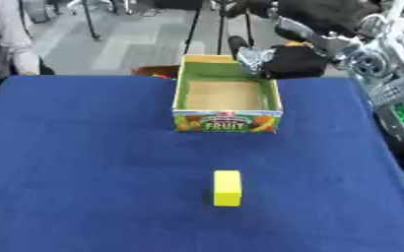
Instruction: Pick up objects on the table and place them in the box.
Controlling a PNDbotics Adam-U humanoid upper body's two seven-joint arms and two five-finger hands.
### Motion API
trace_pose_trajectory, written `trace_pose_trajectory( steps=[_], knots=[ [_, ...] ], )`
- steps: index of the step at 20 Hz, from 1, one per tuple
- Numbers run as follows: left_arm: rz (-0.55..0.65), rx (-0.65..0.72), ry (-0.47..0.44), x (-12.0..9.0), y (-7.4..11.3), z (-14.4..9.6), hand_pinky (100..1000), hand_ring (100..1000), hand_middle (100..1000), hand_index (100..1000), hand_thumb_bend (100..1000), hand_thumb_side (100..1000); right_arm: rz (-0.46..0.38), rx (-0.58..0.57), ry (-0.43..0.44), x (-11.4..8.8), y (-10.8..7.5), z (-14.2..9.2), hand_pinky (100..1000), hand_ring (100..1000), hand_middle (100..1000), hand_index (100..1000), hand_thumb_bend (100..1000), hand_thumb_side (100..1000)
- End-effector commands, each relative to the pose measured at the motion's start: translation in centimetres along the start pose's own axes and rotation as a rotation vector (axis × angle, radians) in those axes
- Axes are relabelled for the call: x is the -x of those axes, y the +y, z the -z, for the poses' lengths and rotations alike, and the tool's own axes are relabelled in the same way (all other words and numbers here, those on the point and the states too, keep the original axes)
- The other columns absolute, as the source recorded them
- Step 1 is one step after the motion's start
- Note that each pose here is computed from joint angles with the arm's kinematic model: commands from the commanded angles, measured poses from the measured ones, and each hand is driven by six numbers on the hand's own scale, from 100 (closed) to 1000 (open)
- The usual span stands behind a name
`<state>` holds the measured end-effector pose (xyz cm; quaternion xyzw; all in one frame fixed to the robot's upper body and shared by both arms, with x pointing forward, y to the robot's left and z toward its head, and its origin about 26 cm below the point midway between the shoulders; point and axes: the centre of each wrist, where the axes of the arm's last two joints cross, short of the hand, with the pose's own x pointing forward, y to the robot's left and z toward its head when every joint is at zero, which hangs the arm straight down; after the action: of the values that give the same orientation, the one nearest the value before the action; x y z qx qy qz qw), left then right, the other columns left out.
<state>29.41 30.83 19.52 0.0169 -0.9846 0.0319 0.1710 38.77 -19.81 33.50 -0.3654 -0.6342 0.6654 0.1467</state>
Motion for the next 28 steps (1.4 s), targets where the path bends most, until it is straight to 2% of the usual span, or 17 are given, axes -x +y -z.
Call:
trace_pose_trajectory(
  steps=[1, 5, 6, 7, 10, 11, 12, 14, 15, 21, 28],
  knots=[
    [0.001, 0.025, -0.025, -0.5, 0.0, 0.7, 570, 772, 857, 941, 100, 1000, -0.029, -0.081, 0.011, 0.9, -0.9, -0.4, 816, 921, 854, 914, 113, 1000],
    [-0.001, 0.027, -0.026, -0.5, 0.0, 0.7, 570, 772, 857, 941, 100, 1000, -0.004, -0.18, -0.01, 1.2, -0.2, -0.3, 843, 943, 867, 932, 176, 1000],
    [-0.001, 0.028, -0.026, -0.5, 0.0, 0.7, 570, 772, 857, 941, 100, 1000, 0.006, -0.2, -0.02, 1.2, 0.0, -0.3, 859, 950, 857, 940, 253, 1000],
    [-0.001, 0.028, -0.025, -0.5, 0.0, 0.7, 570, 772, 857, 941, 100, 1000, 0.017, -0.215, -0.029, 1.2, 0.1, -0.3, 860, 951, 856, 941, 265, 1000],
    [-0.002, 0.029, -0.027, -0.5, 0.0, 0.7, 570, 772, 857, 941, 100, 1000, 0.037, -0.242, -0.039, 1.0, 0.2, -0.3, 885, 966, 839, 958, 573, 985],
    [-0.003, 0.03, -0.027, -0.5, -0.1, 0.8, 570, 772, 857, 941, 100, 1000, 0.049, -0.255, -0.036, 0.9, 0.4, -0.2, 886, 966, 836, 957, 594, 974],
    [-0.003, 0.03, -0.027, -0.5, -0.1, 0.8, 570, 772, 857, 941, 100, 999, 0.063, -0.271, -0.028, 0.8, 0.6, -0.2, 898, 969, 833, 962, 649, 906],
    [-0.004, 0.03, -0.028, -0.5, -0.1, 0.8, 570, 772, 857, 941, 100, 999, 0.094, -0.299, -0.009, 0.7, 1.0, -0.1, 918, 978, 835, 992, 680, 859],
    [-0.004, 0.03, -0.028, -0.5, -0.1, 0.8, 570, 772, 857, 941, 100, 999, 0.113, -0.315, 0.001, 0.6, 1.2, -0.1, 920, 979, 837, 995, 666, 867],
    [-0.007, 0.029, -0.029, -0.5, -0.1, 0.9, 570, 773, 859, 942, 100, 1000, 0.205, -0.409, 0.035, -0.2, 2.3, 0.1, 946, 983, 834, 999, 661, 782],
    [-0.008, 0.026, -0.031, -0.5, -0.2, 1.0, 570, 774, 860, 942, 100, 999, 0.273, -0.439, 0.044, -1.9, 3.1, 0.3, 951, 975, 815, 977, 643, 788]
  ],
)
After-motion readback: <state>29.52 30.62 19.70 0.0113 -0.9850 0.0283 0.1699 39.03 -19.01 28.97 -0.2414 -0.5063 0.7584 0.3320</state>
